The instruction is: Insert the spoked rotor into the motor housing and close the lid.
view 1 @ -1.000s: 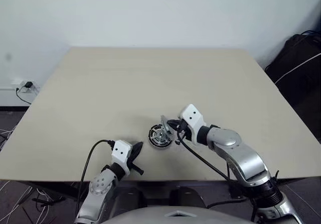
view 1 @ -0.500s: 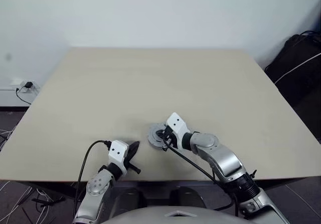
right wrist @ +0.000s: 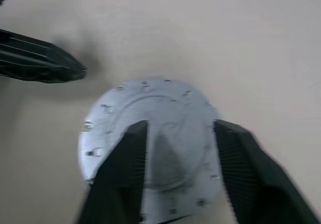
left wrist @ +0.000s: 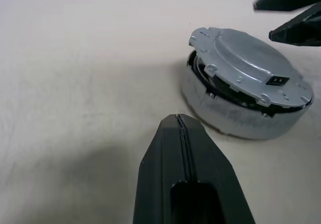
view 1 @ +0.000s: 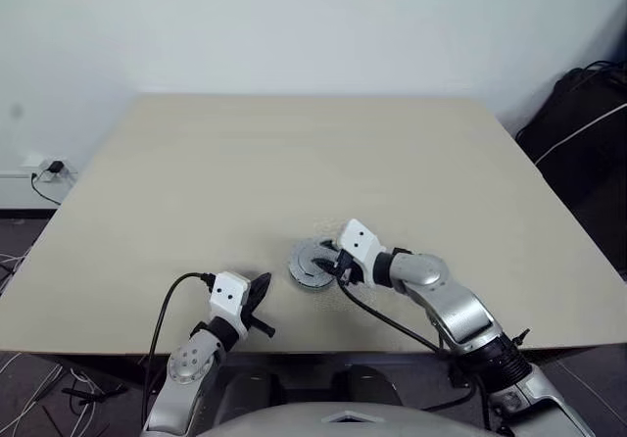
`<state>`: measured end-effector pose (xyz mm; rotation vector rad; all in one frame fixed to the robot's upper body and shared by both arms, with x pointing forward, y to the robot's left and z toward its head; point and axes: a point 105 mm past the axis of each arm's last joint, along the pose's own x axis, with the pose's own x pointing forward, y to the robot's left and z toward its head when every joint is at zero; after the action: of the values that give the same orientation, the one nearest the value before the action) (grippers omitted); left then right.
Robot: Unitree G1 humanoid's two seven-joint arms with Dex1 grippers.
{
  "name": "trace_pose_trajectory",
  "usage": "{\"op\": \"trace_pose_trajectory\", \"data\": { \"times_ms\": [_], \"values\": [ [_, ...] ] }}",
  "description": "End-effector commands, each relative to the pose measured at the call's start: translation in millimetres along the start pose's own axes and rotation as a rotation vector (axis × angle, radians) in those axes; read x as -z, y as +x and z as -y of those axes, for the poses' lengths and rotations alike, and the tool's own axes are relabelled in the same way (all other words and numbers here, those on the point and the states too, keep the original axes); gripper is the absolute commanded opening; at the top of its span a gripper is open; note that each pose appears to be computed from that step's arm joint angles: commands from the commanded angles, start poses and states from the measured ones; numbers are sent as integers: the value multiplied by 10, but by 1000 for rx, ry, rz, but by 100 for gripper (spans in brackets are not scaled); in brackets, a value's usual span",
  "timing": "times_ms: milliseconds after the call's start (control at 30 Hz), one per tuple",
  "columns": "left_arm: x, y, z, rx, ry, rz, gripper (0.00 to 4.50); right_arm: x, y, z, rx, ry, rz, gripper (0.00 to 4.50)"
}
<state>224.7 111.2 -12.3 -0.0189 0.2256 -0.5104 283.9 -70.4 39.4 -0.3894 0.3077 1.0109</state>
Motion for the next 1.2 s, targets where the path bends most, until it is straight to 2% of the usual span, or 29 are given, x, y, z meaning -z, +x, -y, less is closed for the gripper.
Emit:
{"op": "trace_pose_trajectory", "data": {
  "times_ms": [33, 167, 433, 833, 933, 1000, 1200],
  "values": [
    [-166, 36, 11, 10, 25, 48, 0, -128, -27, 81, -15, -64, 50, 327],
    [-191, 43, -6, 2, 27, 48, 0, -103, 1, 51, -89, -77, 40, 447],
    [-198, -11, -45, -24, 30, 49, 0, -41, 93, -32, -210, -69, 3, 447],
    [-187, -81, -57, -55, 27, 53, 0, -17, 246, 38, -233, -38, -21, 447],
    [-208, -91, -45, -61, 27, 57, 0, 26, 228, 33, -245, -26, -38, 390],
    [-216, -95, -38, -64, 26, 57, 0, 42, 211, 36, -244, -18, -45, 325],
    [-230, -96, 2, -63, 21, 58, 0, 51, 164, 67, -237, -10, -54, 317]
  ]
}}
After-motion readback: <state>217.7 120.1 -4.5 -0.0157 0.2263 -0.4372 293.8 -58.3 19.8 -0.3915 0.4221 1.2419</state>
